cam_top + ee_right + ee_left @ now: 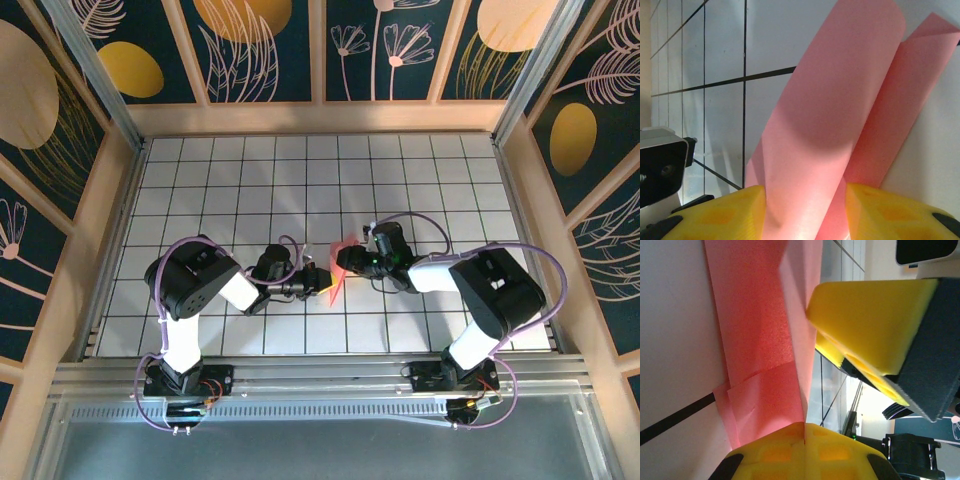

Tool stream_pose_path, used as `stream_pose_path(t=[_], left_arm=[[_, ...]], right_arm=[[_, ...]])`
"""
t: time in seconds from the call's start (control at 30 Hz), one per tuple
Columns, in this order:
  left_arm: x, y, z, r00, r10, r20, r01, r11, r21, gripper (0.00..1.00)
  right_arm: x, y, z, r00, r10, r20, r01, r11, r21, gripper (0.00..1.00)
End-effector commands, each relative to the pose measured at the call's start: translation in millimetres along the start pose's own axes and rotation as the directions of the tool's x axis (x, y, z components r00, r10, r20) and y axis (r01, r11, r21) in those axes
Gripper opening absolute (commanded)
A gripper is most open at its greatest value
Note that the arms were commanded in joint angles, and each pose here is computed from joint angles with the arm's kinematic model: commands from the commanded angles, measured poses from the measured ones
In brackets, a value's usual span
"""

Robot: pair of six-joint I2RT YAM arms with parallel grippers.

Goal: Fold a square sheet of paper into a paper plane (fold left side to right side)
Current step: Fold the wing for the fifth time at the center of the table.

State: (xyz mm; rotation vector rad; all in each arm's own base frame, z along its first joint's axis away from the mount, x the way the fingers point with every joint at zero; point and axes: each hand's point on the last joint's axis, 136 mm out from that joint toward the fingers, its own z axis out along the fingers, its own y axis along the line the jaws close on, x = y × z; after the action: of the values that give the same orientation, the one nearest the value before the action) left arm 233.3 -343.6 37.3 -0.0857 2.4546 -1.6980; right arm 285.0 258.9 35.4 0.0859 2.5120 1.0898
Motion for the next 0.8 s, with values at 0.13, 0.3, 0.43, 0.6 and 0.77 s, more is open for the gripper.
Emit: stream_pose_path(t=[0.13, 0.3, 0.43, 0.6, 0.77], left_arm=[[-1.2, -2.3, -1.6, 1.0, 0.003, 0.002, -0.003, 1.0, 0.03, 0.09], [-7.5, -2.4, -8.8, 1.0, 0.01, 0.023, -0.011, 1.0, 0.024, 0.22], [-17.1, -1.5, -15.5, 0.999, 0.017, 0.044, -0.018, 1.0, 0.009, 0.3], [-27.9, -5.4, -10.3, 0.998, 0.045, 0.035, -0.045, 0.999, -0.002, 0.34], [-33.8, 2.7, -4.6, 0.998, 0.047, 0.039, -0.045, 0.998, -0.042, 0.35]], right_arm=[[-1.5, -9.7, 8.3, 1.0, 0.016, -0.008, -0.016, 0.997, 0.072, 0.44], [2.1, -14.8, 9.2, 1.0, 0.016, -0.021, -0.014, 0.996, 0.093, 0.43], [2.9, -14.5, 9.4, 1.0, 0.011, -0.023, -0.009, 0.996, 0.091, 0.43], [2.2, -12.4, 9.8, 1.0, 0.006, -0.023, -0.004, 0.996, 0.089, 0.43], [3.0, -12.5, 9.0, 1.0, 0.002, -0.025, 0.0, 0.996, 0.093, 0.43]])
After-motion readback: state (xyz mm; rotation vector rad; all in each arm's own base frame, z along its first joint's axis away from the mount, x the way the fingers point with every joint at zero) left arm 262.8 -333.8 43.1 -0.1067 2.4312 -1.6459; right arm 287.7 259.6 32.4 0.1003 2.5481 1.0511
